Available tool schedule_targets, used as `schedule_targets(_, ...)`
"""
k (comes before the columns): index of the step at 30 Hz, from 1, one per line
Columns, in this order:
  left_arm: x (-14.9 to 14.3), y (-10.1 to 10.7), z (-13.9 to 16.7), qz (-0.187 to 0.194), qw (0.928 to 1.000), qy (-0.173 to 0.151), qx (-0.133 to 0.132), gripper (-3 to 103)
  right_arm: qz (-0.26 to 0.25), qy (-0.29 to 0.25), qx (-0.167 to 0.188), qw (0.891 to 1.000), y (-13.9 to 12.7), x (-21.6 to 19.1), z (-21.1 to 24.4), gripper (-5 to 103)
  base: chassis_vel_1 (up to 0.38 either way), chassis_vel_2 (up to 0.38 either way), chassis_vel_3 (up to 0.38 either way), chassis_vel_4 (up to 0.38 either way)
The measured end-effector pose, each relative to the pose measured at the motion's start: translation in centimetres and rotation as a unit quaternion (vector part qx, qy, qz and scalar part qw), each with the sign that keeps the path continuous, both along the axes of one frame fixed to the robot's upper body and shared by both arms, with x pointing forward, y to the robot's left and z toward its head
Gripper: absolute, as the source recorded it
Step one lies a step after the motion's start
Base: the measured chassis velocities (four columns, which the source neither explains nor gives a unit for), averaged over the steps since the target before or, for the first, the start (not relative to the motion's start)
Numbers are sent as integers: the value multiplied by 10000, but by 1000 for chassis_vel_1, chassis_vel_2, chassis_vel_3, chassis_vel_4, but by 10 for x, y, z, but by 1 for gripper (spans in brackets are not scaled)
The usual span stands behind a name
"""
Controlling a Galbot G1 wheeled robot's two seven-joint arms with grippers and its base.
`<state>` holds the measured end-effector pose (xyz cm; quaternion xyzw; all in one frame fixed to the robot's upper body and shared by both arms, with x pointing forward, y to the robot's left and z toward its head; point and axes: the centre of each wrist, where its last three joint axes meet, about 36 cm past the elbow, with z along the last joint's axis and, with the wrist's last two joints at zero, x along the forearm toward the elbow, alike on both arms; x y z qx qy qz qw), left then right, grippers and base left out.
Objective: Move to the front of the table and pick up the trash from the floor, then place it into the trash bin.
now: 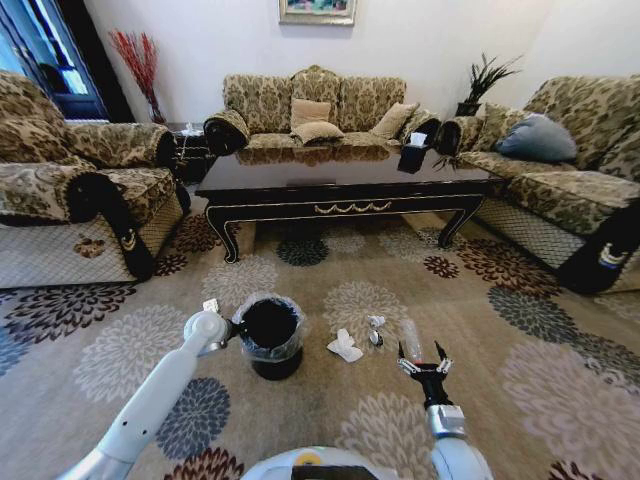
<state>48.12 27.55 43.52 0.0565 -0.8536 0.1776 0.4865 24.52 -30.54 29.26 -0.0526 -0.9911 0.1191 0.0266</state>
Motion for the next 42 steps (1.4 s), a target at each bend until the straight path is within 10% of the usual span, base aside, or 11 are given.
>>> schedule_targets(18,-74,31,47,-248,9988,-428,65,0,-92,489,-96,9987,-16,28,-15,100,0,0,0,0)
schedule_targets(30,-104,26,51,-137,9995,-278,-38,0,-226,1248,-512,9906,-91,83,-47,100,0,0,0,0)
schedule_targets(42,-108,20,50,-208,9994,-237,-138,0,-243,1513,811,9848,-100,109,-53,100,0,0,0,0)
